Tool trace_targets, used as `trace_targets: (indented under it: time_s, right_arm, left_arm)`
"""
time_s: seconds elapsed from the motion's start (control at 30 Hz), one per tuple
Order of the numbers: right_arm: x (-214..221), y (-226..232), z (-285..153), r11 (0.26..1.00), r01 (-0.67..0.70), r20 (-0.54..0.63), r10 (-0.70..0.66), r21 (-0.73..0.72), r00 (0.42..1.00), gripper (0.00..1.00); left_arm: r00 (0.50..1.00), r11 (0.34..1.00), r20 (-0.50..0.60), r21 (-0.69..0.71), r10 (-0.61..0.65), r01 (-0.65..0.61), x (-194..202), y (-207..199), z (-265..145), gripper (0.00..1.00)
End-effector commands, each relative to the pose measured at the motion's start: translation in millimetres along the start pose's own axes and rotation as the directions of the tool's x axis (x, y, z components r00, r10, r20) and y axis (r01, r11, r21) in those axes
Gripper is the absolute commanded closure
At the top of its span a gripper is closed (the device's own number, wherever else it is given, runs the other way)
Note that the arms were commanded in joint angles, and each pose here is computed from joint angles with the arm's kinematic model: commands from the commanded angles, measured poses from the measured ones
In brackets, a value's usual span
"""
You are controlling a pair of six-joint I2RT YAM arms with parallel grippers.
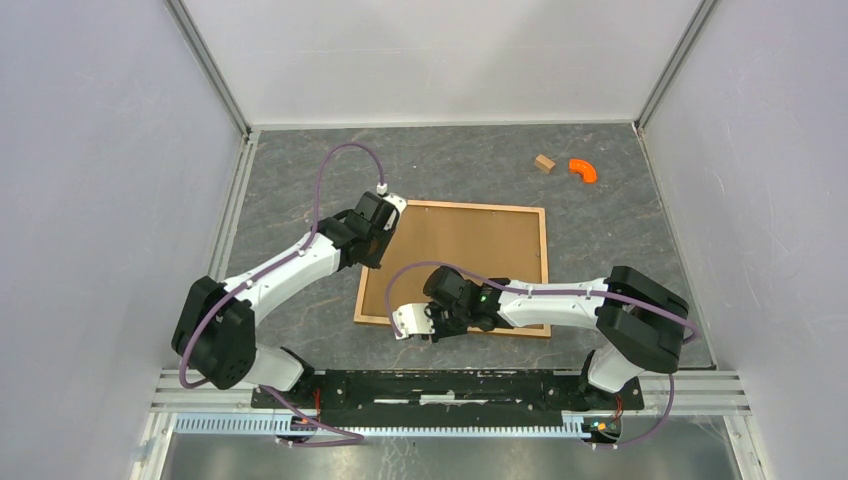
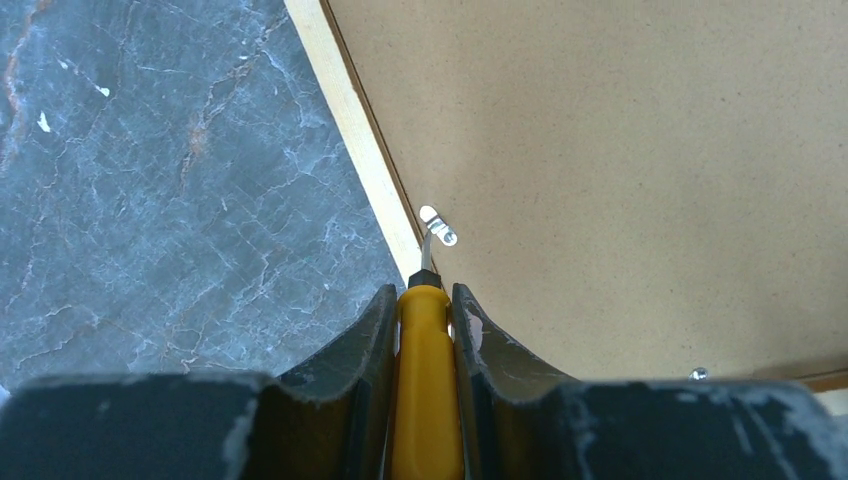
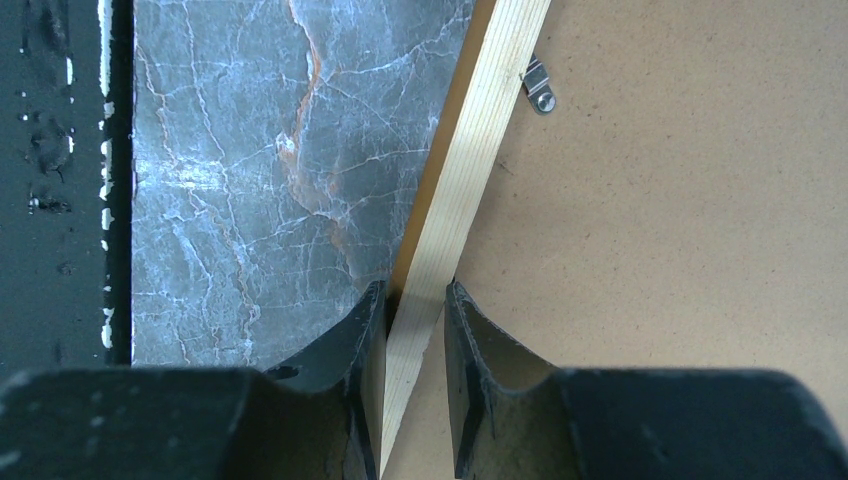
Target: Take the photo out of the frame
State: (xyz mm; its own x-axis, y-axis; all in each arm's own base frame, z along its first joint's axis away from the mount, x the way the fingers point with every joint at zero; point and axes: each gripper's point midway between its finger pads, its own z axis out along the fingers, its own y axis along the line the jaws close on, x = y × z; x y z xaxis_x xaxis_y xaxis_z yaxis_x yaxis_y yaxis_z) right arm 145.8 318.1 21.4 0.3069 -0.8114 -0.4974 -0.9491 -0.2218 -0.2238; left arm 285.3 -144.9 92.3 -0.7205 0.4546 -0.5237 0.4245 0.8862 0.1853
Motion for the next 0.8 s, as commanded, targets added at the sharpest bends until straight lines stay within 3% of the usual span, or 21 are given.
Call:
trace_targets:
  time_s: [0.0,0.4,0.77]
  right_arm:
    - [25,29,10,0.995,0.006,-0.074,-0.014,-0.102,0.997,1.0]
    - [26,29,11,0.995,0.008,-0.075,-0.015,-0.101,0.997,1.0]
    - [26,29,11,0.995,0.009,-0.077,-0.017,-0.099,0.997,1.0]
  left_arm:
    - [0.997,0.995,0.038,-0.066,-0.066,0.069,-9,9,7,0.98]
    - [0.999,0.997,0.002,-0.061,-0.051,0.051,0,6,18,0.98]
    - [0.999,0.979,-0.022,0.2,-0.047,0.051,7,-39,10,0.98]
